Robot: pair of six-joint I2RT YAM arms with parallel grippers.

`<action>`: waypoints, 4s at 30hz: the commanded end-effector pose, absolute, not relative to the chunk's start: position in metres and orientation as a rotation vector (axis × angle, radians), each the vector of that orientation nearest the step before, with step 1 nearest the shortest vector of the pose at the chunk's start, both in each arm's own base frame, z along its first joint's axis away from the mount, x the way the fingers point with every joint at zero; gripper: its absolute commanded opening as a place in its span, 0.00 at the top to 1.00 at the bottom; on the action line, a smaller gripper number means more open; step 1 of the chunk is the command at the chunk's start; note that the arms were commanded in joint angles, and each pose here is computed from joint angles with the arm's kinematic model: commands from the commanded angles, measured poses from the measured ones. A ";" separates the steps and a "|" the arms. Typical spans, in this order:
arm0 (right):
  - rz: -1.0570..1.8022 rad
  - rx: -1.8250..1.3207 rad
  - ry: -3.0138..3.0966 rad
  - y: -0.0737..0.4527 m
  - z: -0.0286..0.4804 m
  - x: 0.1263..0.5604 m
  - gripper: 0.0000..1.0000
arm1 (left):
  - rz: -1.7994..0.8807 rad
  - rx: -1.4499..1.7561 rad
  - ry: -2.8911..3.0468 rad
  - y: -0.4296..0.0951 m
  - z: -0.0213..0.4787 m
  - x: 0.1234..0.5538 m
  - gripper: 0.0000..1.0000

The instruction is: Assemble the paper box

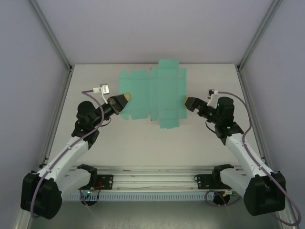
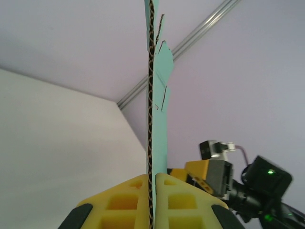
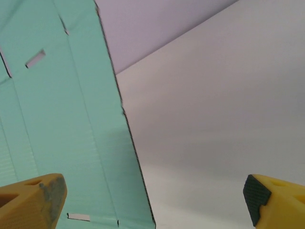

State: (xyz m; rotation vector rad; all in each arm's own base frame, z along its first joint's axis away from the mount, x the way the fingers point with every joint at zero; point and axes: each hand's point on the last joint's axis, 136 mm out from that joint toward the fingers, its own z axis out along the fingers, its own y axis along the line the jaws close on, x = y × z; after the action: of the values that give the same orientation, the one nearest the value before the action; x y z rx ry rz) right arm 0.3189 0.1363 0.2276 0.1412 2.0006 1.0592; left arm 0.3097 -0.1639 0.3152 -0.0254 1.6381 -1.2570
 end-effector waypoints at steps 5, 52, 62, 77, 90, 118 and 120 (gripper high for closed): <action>1.335 -0.080 1.890 0.170 0.259 0.309 0.37 | -1.268 -0.019 1.600 -0.160 0.337 0.297 1.00; 0.543 -0.565 2.307 0.178 0.120 0.342 0.98 | -0.622 -0.377 2.160 -0.096 0.168 0.333 0.00; 0.031 -1.044 2.069 0.199 0.109 0.357 0.99 | -0.786 -0.280 2.169 -0.126 0.174 0.344 0.00; -0.354 -1.458 1.605 0.257 0.120 0.366 1.00 | -0.959 -0.110 2.217 -0.175 0.203 0.386 0.00; -0.393 -1.464 1.503 0.265 0.119 0.369 1.00 | -0.977 -0.082 2.348 -0.200 0.165 0.392 0.03; -0.279 -1.464 1.474 0.280 0.130 0.355 1.00 | -1.246 -0.209 2.213 -0.232 0.162 0.389 0.51; -0.263 -1.467 1.465 0.283 0.131 0.352 1.00 | -1.251 -0.219 2.197 -0.232 0.163 0.391 0.56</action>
State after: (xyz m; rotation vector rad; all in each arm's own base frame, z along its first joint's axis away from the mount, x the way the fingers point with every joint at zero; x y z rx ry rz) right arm 0.3627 0.2701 0.1192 -1.4731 1.5188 -0.3352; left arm 0.3813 -0.2223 0.1457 -0.2309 2.2956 -1.1758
